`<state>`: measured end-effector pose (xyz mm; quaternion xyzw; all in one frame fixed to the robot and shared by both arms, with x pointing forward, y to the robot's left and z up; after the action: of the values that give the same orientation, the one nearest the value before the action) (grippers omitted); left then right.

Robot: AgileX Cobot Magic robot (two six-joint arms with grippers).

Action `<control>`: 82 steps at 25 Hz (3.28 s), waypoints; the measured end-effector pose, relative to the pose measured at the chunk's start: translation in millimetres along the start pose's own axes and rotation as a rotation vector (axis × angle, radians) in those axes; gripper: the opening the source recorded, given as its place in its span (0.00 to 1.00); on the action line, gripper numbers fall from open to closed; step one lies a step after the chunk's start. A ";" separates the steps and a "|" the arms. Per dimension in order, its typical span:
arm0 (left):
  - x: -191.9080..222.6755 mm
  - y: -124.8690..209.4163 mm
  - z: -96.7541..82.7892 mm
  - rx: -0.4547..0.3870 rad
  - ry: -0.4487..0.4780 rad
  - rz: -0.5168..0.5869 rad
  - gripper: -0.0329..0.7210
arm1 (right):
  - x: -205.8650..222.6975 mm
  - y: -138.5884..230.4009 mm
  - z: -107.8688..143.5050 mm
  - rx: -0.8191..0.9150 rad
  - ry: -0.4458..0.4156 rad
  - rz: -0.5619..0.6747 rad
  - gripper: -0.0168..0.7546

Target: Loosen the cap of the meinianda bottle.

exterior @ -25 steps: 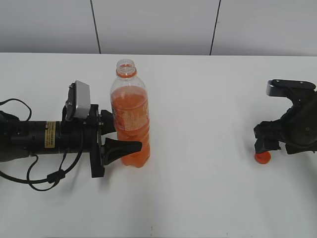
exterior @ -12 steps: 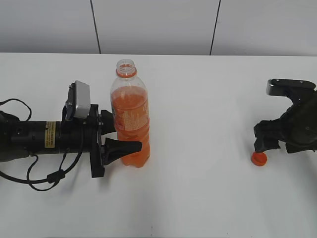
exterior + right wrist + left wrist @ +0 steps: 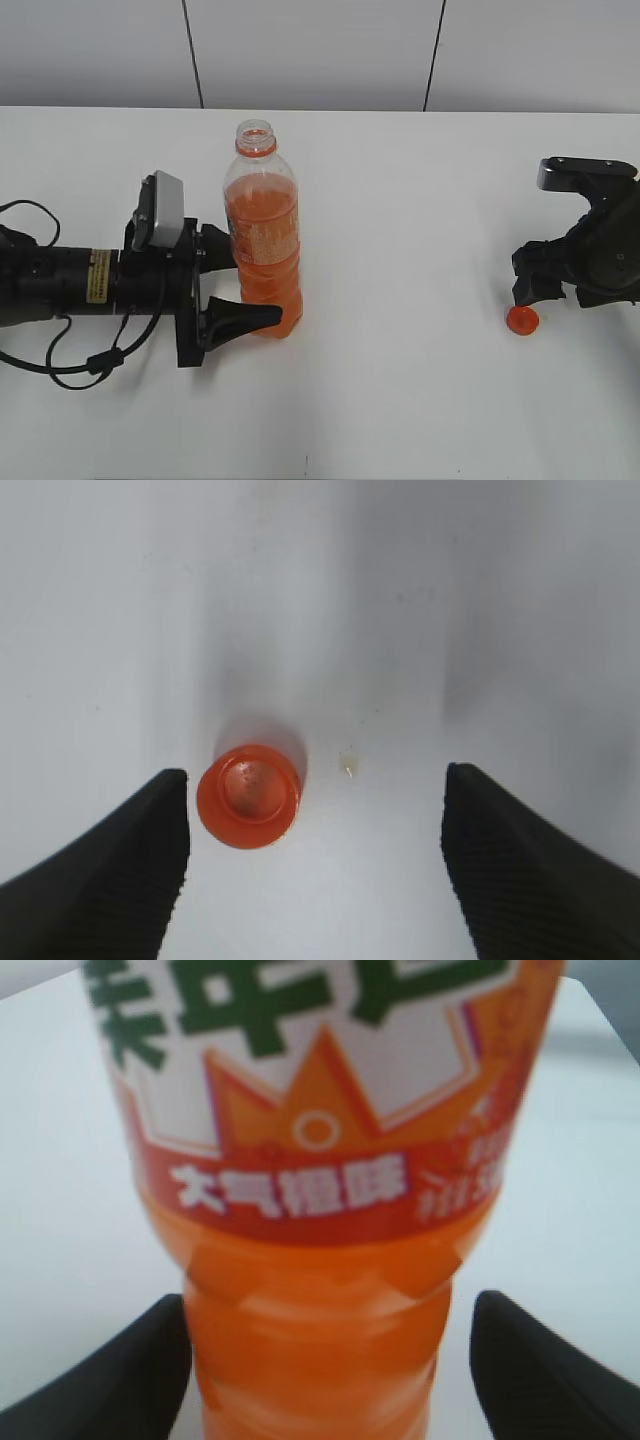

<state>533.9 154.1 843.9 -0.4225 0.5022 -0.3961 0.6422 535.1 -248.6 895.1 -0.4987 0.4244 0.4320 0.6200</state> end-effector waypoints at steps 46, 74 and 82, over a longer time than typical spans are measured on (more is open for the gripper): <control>-195.9 -25.1 78.7 -0.449 -1.047 0.820 0.72 | -77.7 -43.3 8.8 -0.217 0.014 -0.430 0.78; -232.0 -116.2 70.7 -1.004 -0.943 1.081 0.82 | -170.9 -58.0 21.4 -0.183 0.070 0.015 0.78; -241.3 -159.7 34.0 -1.019 -0.934 0.989 0.81 | -218.4 -40.2 21.6 -0.186 0.032 -0.105 0.78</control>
<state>509.9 331.7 1073.6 -0.5122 0.4293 0.4199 0.6140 517.6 -257.1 1117.4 -0.5824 0.3657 0.4283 0.5862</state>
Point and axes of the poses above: a point on each arm's last joint axis where the gripper is mounted, x pointing out along that axis toward the gripper, z along the wrist's bending axis when the last joint is at zero, y = z × x, the point moved 1 cm from there along x, pointing out along that axis toward the gripper, and after that the axes turned 9 degrees about x, right-handed, at the moved point
